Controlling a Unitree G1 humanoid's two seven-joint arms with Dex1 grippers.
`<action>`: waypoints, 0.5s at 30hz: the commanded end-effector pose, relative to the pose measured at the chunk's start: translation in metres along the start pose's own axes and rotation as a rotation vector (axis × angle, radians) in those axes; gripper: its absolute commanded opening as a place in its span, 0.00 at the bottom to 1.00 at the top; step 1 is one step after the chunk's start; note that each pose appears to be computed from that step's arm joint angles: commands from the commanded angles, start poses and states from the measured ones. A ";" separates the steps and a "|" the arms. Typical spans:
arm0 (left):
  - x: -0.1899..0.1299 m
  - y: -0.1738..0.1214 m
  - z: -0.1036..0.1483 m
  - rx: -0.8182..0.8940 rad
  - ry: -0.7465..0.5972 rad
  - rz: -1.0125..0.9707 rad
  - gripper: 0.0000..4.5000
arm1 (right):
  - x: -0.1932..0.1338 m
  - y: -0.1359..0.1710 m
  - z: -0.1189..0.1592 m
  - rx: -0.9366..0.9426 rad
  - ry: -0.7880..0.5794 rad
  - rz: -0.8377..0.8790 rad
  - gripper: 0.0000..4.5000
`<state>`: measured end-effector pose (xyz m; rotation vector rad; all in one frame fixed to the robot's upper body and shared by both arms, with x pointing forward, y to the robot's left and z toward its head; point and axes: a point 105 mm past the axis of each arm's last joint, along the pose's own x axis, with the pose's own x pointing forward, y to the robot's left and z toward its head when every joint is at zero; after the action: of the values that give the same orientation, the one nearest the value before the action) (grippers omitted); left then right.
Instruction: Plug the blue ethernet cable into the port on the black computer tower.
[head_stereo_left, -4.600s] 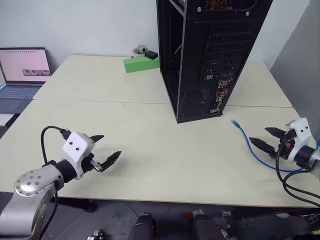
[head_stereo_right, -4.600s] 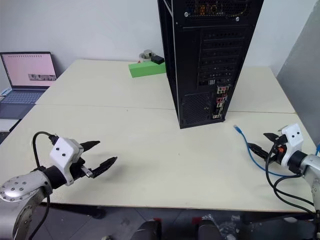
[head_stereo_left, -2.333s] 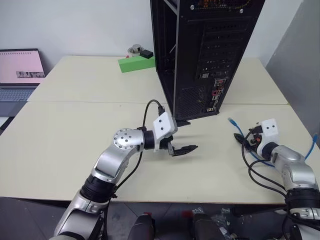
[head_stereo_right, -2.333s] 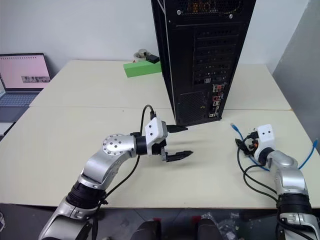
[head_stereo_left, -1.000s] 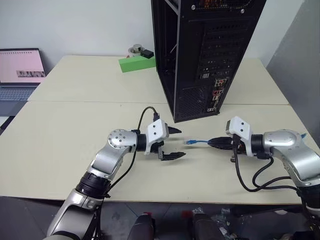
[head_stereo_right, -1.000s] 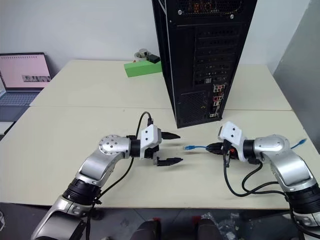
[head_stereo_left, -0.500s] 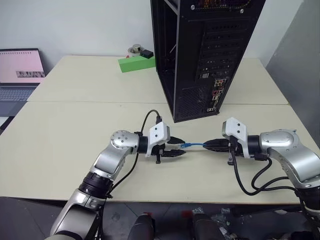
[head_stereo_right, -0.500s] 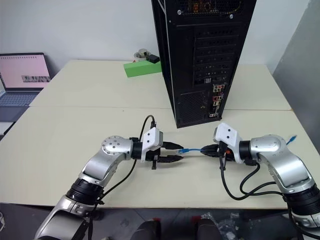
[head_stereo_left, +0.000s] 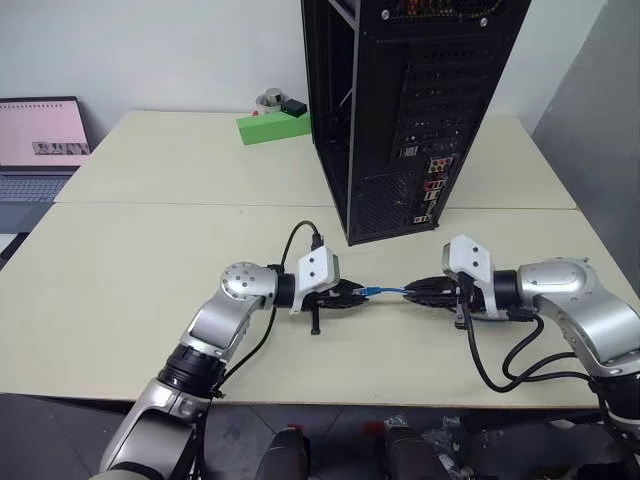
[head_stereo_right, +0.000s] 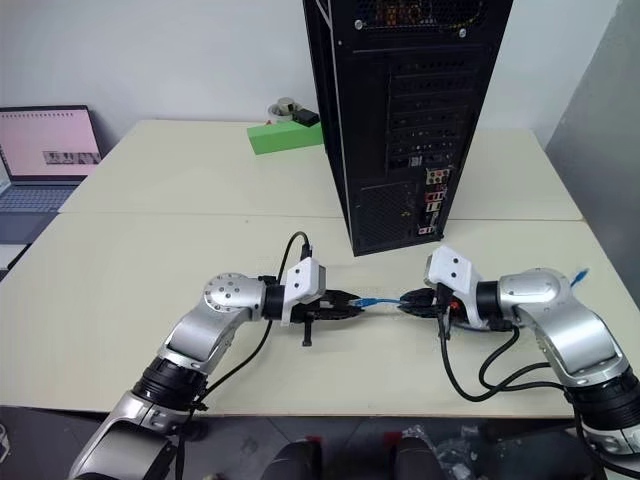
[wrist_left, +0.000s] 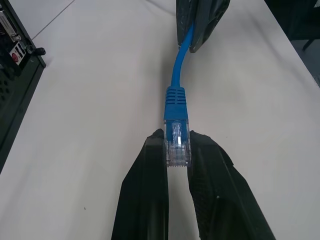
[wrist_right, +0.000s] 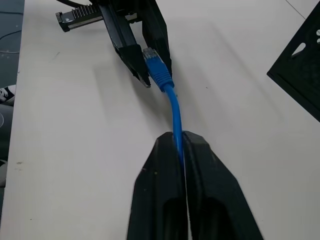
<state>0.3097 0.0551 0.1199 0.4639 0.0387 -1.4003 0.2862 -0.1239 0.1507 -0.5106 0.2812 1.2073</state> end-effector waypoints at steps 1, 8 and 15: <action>-0.004 0.000 0.008 0.065 -0.037 0.047 0.07 | -0.011 -0.003 0.011 -0.049 -0.003 0.015 0.29; -0.013 -0.012 0.004 0.402 -0.059 0.162 0.07 | -0.025 -0.004 0.026 0.198 -0.163 0.020 0.62; -0.025 -0.008 0.012 0.977 -0.072 0.271 0.07 | 0.007 0.021 0.032 0.359 -0.260 0.088 0.78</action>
<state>0.2962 0.0713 0.1180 1.0710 -0.5852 -1.1650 0.2729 -0.1053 0.1646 -0.0438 0.3180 1.2425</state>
